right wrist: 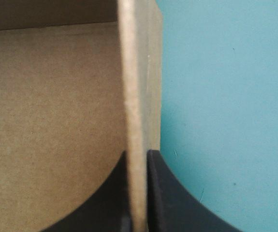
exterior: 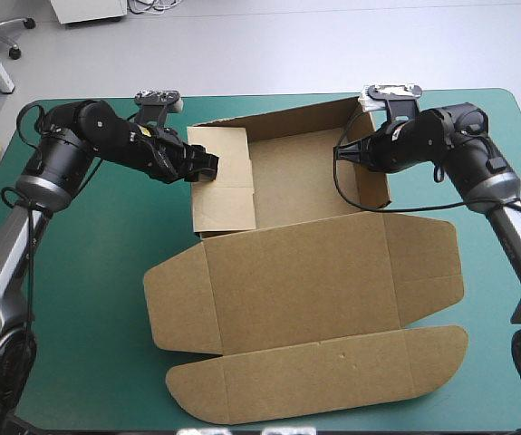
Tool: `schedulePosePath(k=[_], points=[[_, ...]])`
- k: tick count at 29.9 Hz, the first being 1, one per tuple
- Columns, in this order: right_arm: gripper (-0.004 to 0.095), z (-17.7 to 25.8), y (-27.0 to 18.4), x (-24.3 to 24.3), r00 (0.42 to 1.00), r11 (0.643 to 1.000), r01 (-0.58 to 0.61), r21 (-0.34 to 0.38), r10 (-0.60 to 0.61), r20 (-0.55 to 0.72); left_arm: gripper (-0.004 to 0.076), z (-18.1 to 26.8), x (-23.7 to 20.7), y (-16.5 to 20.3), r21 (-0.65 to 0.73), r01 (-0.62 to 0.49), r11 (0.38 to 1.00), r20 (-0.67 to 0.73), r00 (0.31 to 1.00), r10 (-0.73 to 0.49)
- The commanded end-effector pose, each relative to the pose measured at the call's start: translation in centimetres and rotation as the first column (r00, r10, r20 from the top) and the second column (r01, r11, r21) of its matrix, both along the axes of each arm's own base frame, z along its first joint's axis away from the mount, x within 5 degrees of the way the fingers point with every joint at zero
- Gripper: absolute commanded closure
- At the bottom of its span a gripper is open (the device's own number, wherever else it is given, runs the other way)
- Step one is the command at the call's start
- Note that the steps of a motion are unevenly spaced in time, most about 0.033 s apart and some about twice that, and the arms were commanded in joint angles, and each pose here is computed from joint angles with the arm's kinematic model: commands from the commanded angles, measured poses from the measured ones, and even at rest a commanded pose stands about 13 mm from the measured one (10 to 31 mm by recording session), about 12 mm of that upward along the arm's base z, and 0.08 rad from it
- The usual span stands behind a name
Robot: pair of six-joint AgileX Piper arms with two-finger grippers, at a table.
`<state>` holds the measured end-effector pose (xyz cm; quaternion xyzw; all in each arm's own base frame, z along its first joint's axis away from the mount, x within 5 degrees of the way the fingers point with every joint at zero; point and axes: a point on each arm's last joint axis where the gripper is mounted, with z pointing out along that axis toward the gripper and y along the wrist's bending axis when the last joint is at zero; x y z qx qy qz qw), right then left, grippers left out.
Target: Fold the box
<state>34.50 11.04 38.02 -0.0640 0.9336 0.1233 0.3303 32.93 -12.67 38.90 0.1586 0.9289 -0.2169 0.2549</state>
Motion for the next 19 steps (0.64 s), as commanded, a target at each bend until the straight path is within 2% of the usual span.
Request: schedulePosePath(k=[1,11,19], points=[[0.0918,3.3,0.6,-0.4,0.996,0.99,0.008,0.14,-0.021,0.092,0.0345,1.8,-0.8,-0.1,0.002,-0.014,1.0,0.057,0.998,0.013],[0.0918,1.9,0.8,0.6,1.0,0.995,-0.001,0.102,-0.001,0.026,0.0348,1.6,0.0,-0.9,0.044,-0.05,0.998,0.099,0.994,0.045],[0.0918,1.5,0.9,0.8,1.0,1.0,0.006,0.012,-0.007,0.026,0.0458,1.2,1.9,-1.1,0.145,-0.045,0.988,0.038,0.998,0.04]])
